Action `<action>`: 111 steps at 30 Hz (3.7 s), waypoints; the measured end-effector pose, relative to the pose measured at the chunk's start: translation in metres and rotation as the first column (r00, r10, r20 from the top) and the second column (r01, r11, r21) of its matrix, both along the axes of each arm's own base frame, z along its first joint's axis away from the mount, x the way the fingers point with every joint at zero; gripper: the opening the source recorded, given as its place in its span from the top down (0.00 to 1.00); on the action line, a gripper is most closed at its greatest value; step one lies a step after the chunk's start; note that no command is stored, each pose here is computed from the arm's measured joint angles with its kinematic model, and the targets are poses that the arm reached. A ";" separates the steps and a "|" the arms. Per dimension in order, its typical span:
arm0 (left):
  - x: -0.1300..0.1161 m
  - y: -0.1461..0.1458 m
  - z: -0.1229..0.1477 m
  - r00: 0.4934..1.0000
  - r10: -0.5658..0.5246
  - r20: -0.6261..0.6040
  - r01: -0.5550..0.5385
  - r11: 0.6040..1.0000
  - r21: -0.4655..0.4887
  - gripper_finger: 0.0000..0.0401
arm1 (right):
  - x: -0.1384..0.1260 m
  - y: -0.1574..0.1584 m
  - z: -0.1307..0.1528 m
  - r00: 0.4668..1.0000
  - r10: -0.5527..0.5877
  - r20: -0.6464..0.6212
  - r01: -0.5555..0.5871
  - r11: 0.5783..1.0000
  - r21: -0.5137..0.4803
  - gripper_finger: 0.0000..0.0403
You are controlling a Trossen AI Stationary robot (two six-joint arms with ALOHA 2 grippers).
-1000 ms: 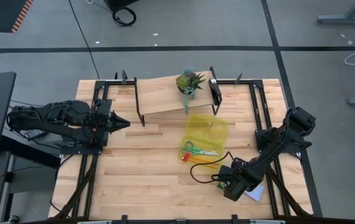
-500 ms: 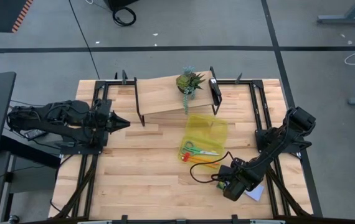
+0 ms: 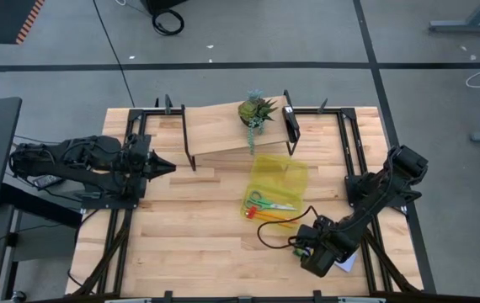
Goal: Pack school essentials
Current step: Put the yellow crayon box into the yellow supply box
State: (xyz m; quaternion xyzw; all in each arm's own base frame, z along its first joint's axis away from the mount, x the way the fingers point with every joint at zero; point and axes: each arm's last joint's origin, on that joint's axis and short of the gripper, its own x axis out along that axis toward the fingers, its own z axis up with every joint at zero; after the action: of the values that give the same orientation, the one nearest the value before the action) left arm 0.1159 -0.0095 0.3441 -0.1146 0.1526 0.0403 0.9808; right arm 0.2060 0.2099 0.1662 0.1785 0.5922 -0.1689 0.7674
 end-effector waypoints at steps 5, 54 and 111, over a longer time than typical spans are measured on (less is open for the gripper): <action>0.000 0.000 0.000 1.000 0.000 -0.001 0.000 1.000 0.000 0.90 | 0.004 0.003 0.001 0.998 0.055 0.042 -0.056 0.998 0.015 0.01; 0.000 0.000 -0.001 1.000 0.002 -0.006 -0.002 1.000 -0.006 0.89 | -0.012 -0.008 -0.031 0.997 0.075 0.024 -0.075 0.997 0.005 0.06; 0.000 0.000 0.000 1.000 -0.001 -0.007 0.001 1.000 0.008 0.89 | -0.029 -0.003 -0.007 0.984 0.173 -0.053 -0.170 0.984 0.058 0.01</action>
State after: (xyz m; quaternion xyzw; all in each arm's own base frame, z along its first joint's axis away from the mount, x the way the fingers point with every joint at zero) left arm 0.1158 -0.0094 0.3436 -0.1104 0.1556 0.0409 0.9808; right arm 0.1772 0.2072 0.1590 0.1424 0.6314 -0.0916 0.7568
